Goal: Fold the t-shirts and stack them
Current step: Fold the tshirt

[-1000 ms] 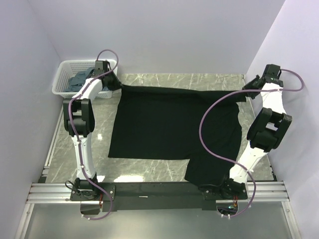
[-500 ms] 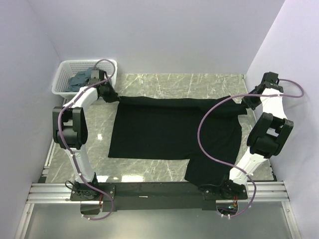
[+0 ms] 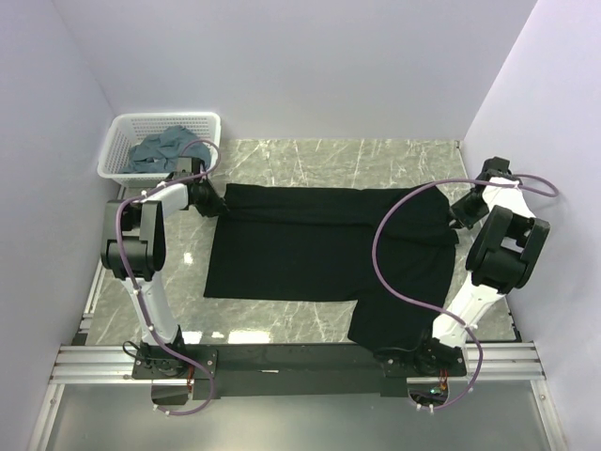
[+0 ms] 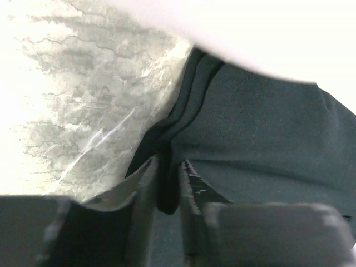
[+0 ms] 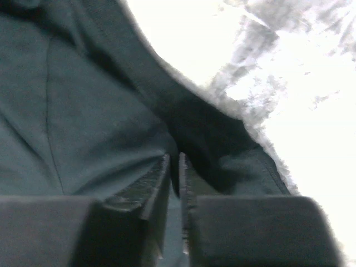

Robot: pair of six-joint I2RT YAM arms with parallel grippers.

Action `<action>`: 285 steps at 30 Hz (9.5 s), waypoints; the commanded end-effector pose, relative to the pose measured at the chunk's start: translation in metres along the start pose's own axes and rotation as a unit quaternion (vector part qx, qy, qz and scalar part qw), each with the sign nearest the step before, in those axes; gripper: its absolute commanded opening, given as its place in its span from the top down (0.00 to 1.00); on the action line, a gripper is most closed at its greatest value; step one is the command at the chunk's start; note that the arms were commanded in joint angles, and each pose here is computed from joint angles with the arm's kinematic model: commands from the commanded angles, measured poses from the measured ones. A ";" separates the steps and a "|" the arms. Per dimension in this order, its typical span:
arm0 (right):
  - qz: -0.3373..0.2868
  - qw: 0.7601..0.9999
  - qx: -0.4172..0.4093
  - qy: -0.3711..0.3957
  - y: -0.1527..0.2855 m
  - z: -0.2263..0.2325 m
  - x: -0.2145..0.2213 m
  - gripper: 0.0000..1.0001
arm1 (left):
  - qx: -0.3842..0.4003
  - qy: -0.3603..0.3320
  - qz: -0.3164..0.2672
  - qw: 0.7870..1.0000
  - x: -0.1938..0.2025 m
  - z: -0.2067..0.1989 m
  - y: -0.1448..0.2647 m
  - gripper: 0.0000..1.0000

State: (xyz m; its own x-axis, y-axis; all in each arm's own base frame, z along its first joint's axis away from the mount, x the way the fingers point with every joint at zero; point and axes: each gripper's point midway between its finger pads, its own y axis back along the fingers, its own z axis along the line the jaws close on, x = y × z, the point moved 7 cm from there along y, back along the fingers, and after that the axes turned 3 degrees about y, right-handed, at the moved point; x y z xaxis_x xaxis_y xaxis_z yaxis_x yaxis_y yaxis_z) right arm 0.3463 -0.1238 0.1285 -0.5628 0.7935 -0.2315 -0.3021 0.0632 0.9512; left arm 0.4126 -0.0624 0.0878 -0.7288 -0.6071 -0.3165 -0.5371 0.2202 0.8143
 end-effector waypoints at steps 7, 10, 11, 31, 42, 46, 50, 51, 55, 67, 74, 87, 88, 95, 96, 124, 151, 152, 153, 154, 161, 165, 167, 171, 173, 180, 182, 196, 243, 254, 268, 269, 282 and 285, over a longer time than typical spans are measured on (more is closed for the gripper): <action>-0.103 0.993 -0.049 0.031 0.044 0.014 -0.031 0.57 | -0.002 0.001 -0.054 0.999 -0.017 -0.011 0.036 0.29; -0.137 0.984 -0.100 0.062 0.058 0.030 -0.037 0.55 | -0.009 -0.004 -0.081 0.997 -0.026 -0.018 0.057 0.23; -0.144 0.981 -0.114 0.066 0.060 0.034 -0.038 0.55 | -0.005 -0.009 -0.094 0.996 -0.029 -0.023 0.065 0.23; -0.144 0.961 -0.217 0.093 -0.015 0.088 -0.091 0.56 | -0.001 -0.137 -0.123 0.983 -0.038 -0.100 -0.015 0.47; -0.092 0.964 -0.229 0.103 -0.050 0.090 -0.085 0.56 | -0.048 -0.134 -0.079 0.987 -0.024 -0.072 -0.055 0.48; -0.081 0.963 -0.234 0.106 -0.057 0.091 -0.082 0.57 | -0.057 -0.121 -0.067 0.989 -0.017 -0.062 -0.057 0.48; -0.072 0.965 -0.229 0.102 -0.067 0.089 -0.078 0.57 | -0.064 -0.118 -0.058 0.989 -0.012 -0.056 -0.062 0.48; -0.069 0.965 -0.232 0.103 -0.069 0.089 -0.078 0.57 | -0.066 -0.118 -0.056 0.989 -0.011 -0.054 -0.063 0.48; -0.061 0.963 -0.240 0.104 -0.075 0.089 -0.076 0.59 | -0.076 -0.118 -0.052 0.989 -0.009 -0.050 -0.067 0.48; -0.113 0.967 -0.214 0.086 -0.050 0.079 -0.092 1.00 | -0.112 -0.097 -0.047 0.988 -0.007 -0.041 -0.065 0.49; -0.158 0.965 -0.204 0.041 -0.034 0.058 -0.100 1.00 | -0.126 -0.073 -0.042 0.988 -0.012 -0.030 -0.064 0.50; -0.165 0.972 -0.169 0.008 -0.024 0.041 -0.084 1.00 | -0.134 -0.069 -0.043 0.988 -0.014 -0.028 -0.064 0.49; -0.174 0.970 -0.169 0.005 -0.019 0.040 -0.084 1.00 | -0.134 -0.068 -0.043 0.988 -0.014 -0.028 -0.064 0.50; -0.159 0.978 -0.137 -0.021 -0.023 0.026 -0.066 1.00 | -0.135 -0.066 -0.044 0.988 -0.016 -0.028 -0.063 0.50; -0.154 0.979 -0.133 -0.024 -0.026 0.025 -0.064 1.00 | -0.135 -0.066 -0.044 0.988 -0.016 -0.028 -0.063 0.50; -0.179 0.960 -0.215 0.020 -0.034 0.056 -0.100 0.51 | -0.101 -0.097 -0.057 0.989 -0.023 -0.040 -0.057 0.39; -0.155 0.964 -0.216 -0.016 -0.073 0.068 -0.112 1.00 | -0.116 -0.090 -0.038 0.988 -0.015 -0.026 -0.066 0.40; -0.160 0.963 -0.215 -0.018 -0.071 0.069 -0.114 1.00 | -0.117 -0.088 -0.038 0.988 -0.015 -0.025 -0.066 0.40; -0.163 0.963 -0.214 -0.022 -0.071 0.068 -0.114 1.00 | -0.118 -0.087 -0.038 0.988 -0.016 -0.024 -0.065 0.41; -0.170 0.963 -0.209 -0.027 -0.071 0.067 -0.117 1.00 | -0.120 -0.086 -0.039 0.988 -0.016 -0.023 -0.065 0.41; -0.197 0.962 -0.176 -0.061 -0.070 0.058 -0.118 1.00 | -0.128 -0.079 -0.043 0.988 -0.020 -0.014 -0.062 0.41; -0.203 0.964 -0.159 -0.064 -0.072 0.053 -0.117 1.00 | -0.127 -0.079 -0.043 0.988 -0.020 -0.013 -0.062 0.41; -0.197 0.965 -0.157 -0.069 -0.074 0.052 -0.116 1.00 | -0.129 -0.079 -0.042 0.988 -0.019 -0.012 -0.062 0.41; -0.198 0.967 -0.144 -0.070 -0.073 0.049 -0.117 1.00 | -0.136 -0.075 -0.043 0.987 -0.020 -0.009 -0.061 0.41; -0.201 0.966 -0.142 -0.077 -0.069 0.045 -0.117 1.00 | -0.139 -0.072 -0.042 0.987 -0.021 -0.006 -0.060 0.41; -0.191 0.968 -0.147 -0.068 -0.069 0.043 -0.122 0.99 | -0.140 -0.066 -0.038 0.987 -0.021 -0.006 -0.062 0.41; -0.181 0.972 -0.131 -0.077 -0.073 0.040 -0.120 0.99 | -0.141 -0.065 -0.037 0.987 -0.021 -0.005 -0.063 0.41; -0.188 0.970 -0.131 -0.083 -0.063 0.034 -0.122 0.80 | -0.144 -0.069 -0.055 0.986 -0.028 -0.011 -0.052 0.36; -0.142 0.980 -0.123 0.072 0.020 0.024 0.122 0.50 | -0.066 -0.187 -0.210 0.957 0.018 -0.049 0.138 0.16; -0.169 0.970 -0.165 -0.052 0.009 -0.010 0.089 0.38 | -0.079 -0.192 -0.204 0.957 0.018 -0.047 0.131 0.16; -0.147 0.974 -0.161 -0.055 -0.013 -0.013 0.092 0.41 | -0.086 -0.195 -0.193 0.958 0.018 -0.045 0.123 0.16; -0.147 0.975 -0.159 -0.053 -0.014 -0.014 0.091 0.41 | -0.085 -0.194 -0.192 0.958 0.018 -0.045 0.123 0.16; -0.166 0.967 -0.188 -0.048 -0.010 0.003 0.074 0.86 | -0.088 -0.196 -0.191 0.958 0.019 -0.044 0.122 0.16; -0.161 0.967 -0.195 -0.045 -0.006 0.009 0.071 1.00 | -0.088 -0.198 -0.189 0.958 0.019 -0.044 0.121 0.16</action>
State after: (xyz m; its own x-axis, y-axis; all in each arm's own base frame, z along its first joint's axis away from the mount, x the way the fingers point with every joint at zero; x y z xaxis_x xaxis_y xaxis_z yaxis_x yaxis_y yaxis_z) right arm 0.2962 -0.0578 0.0894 -0.3518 0.8339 -0.4252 -0.6763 0.0877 0.7314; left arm 0.3462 -0.0804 0.1946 -0.6376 -0.2848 -0.7158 -0.7199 -0.1105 0.6853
